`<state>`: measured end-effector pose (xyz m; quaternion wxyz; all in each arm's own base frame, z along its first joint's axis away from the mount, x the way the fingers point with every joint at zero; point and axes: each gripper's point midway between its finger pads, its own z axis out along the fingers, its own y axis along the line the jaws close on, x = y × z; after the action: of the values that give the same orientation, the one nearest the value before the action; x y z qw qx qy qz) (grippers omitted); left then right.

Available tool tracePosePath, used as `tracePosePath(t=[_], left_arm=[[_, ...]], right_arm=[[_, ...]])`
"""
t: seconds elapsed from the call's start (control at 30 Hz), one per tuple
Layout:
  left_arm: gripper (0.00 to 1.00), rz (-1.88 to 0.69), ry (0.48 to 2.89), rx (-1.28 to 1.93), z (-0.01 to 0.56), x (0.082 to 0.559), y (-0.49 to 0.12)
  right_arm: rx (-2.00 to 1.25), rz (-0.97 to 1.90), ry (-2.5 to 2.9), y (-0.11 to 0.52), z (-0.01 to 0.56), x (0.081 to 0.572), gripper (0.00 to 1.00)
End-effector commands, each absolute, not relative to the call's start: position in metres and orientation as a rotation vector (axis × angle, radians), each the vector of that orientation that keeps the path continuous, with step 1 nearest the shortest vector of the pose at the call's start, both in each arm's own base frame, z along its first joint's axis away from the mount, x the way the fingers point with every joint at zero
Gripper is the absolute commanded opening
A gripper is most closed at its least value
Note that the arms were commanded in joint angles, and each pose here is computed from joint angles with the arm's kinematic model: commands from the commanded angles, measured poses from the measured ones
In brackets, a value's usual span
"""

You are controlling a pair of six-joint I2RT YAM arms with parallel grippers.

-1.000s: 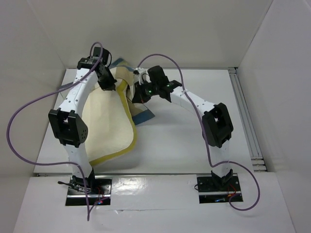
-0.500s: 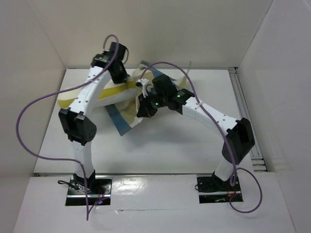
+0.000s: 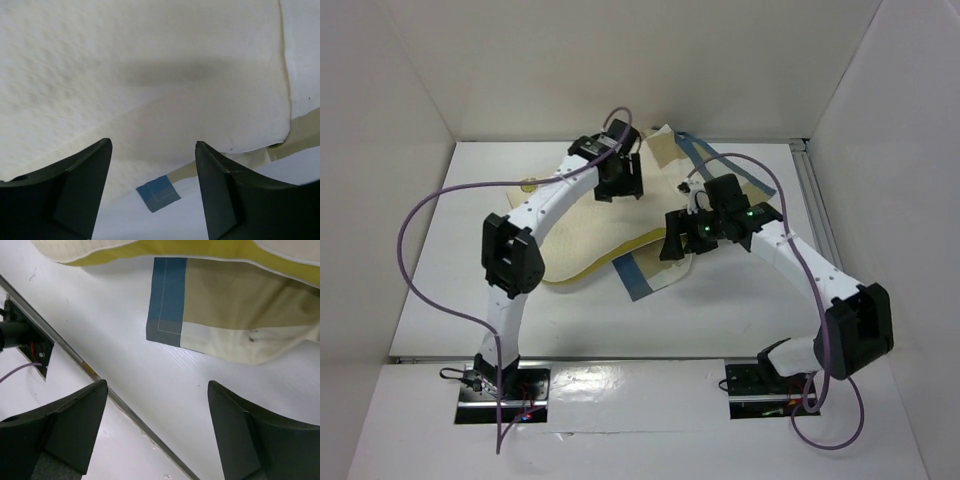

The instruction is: Put the pillow into the pillowcase

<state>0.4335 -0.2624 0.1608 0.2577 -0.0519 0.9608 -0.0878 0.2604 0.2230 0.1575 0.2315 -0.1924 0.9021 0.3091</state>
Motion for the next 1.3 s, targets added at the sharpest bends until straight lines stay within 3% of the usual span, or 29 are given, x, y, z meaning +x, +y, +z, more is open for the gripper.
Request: tracePosePath(t=[0.0, 0.13, 0.17, 0.23, 0.33, 0.5, 0.53, 0.6, 0.73, 0.87, 1.1, 1.27], left_arm=[[0.78, -0.221, 2.412, -0.208, 0.231, 0.459, -0.2], [0.71, -0.136, 2.412, -0.375, 0.212, 0.494, -0.126], [0.69, -0.106, 2.398, -0.452, 0.211, 0.507, -0.095], [0.68, -0.068, 2.426, -0.536, 0.19, 0.515, -0.069], [0.65, -0.015, 2.469, -0.636, 0.15, 0.521, -0.035], [0.58, -0.041, 2.698, -0.607, 0.085, 0.466, -0.069], [0.58, -0.088, 2.683, -0.581, 0.096, 0.458, -0.082], [0.58, -0.187, 2.713, -0.515, 0.1, 0.433, -0.115], [0.63, -0.379, 2.794, -0.402, 0.113, 0.338, -0.206], [0.71, -0.439, 2.683, -0.28, 0.156, 0.315, -0.223], [0.71, -0.289, 2.582, -0.303, 0.182, 0.35, -0.161], [0.68, -0.306, 2.648, -0.367, 0.158, 0.359, -0.147]], right_arm=[[-0.446, 0.817, 2.411, 0.206, 0.201, 0.268, 0.88], [-0.462, 0.803, 2.353, 0.206, 0.232, 0.281, 0.72], [-0.464, 0.804, 2.334, 0.208, 0.237, 0.287, 0.61], [-0.483, 0.865, 2.312, 0.227, 0.241, 0.294, 0.51], [-0.454, 0.874, 2.319, 0.246, 0.238, 0.302, 0.46], [-0.309, 0.768, 2.367, 0.231, 0.225, 0.325, 0.45], [-0.266, 0.734, 2.366, 0.22, 0.225, 0.336, 0.46], [-0.199, 0.682, 2.384, 0.207, 0.222, 0.346, 0.58], [-0.097, 0.524, 2.387, 0.183, 0.218, 0.376, 0.81], [-0.036, 0.337, 2.46, 0.172, 0.19, 0.39, 0.94], [-0.022, 0.238, 2.585, 0.191, 0.129, 0.396, 0.96], [-0.022, 0.233, 2.457, 0.224, 0.154, 0.423, 0.98]])
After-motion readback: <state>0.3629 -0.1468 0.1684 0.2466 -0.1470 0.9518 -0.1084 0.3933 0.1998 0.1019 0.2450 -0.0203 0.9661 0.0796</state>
